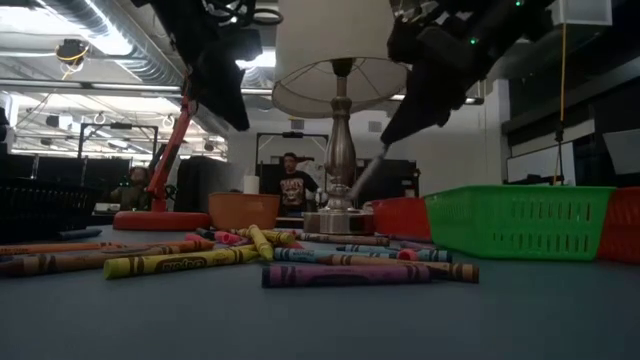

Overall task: Sort crayons
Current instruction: Put the gray crayon into the transparent bin

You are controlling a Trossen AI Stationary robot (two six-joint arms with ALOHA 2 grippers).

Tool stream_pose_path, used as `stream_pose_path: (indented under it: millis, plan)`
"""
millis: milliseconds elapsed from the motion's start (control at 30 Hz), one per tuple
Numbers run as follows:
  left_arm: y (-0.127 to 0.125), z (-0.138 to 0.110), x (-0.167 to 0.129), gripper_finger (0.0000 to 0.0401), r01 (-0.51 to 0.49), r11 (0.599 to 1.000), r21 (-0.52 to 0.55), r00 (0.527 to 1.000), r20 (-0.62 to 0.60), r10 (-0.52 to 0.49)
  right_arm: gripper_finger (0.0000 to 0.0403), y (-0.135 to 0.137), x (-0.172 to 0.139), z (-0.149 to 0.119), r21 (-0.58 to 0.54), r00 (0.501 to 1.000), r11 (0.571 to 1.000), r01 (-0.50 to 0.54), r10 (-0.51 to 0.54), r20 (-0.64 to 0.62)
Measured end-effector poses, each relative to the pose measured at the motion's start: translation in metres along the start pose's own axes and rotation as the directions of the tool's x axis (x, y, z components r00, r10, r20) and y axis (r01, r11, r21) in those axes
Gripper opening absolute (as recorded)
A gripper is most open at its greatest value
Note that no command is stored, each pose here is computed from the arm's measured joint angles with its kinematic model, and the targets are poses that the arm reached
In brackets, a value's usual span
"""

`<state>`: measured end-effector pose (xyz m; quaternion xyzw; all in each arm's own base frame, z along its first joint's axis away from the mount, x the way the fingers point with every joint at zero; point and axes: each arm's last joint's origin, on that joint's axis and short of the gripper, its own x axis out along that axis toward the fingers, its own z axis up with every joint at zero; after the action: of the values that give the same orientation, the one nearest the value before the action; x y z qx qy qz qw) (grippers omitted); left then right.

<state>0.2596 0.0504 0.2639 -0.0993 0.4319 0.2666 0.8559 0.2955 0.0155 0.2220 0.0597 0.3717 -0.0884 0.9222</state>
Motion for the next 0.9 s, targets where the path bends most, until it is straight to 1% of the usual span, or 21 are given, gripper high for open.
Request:
stream_pose_path:
  millis: [100,200,333,433,600,733,900]
  plan:
    - [-0.002,0.001,0.000,0.0088,0.011,1.000,-0.001,1.000,0.011,-0.011,0.0000,-0.004,-0.005,0.001,0.009,1.000,1.000,0.014,-0.014,-0.002]
    - [-0.008,0.003,-0.001,0.0088,0.051,0.999,0.002,0.998,0.041,-0.051,0.0000,-0.004,-0.004,0.001,0.009,1.000,1.000,0.006,-0.006,-0.006]
    - [-0.020,0.008,-0.005,0.0088,0.104,0.995,0.014,0.987,0.120,-0.105,0.0000,-0.003,0.003,-0.002,0.005,0.999,1.000,0.008,-0.008,-0.031]
    - [-0.032,0.009,-0.006,0.0088,0.153,0.988,0.026,0.969,0.193,-0.155,0.0000,-0.003,0.004,-0.004,0.004,0.999,1.000,0.009,-0.009,-0.041]
    - [-0.047,0.000,-0.002,0.0088,0.211,0.976,0.050,0.941,0.260,-0.217,0.0000,-0.003,0.004,-0.003,0.005,0.999,1.000,0.007,-0.007,-0.038]
    - [-0.055,-0.010,0.003,0.0088,0.252,0.967,0.041,0.923,0.290,-0.253,0.0000,-0.003,0.004,-0.003,0.006,0.999,1.000,-0.012,0.012,-0.044]
    - [-0.063,-0.024,0.010,0.0089,0.303,0.952,0.030,0.894,0.337,-0.295,0.0000,-0.003,0.004,-0.004,0.006,0.999,1.000,-0.012,0.013,-0.045]
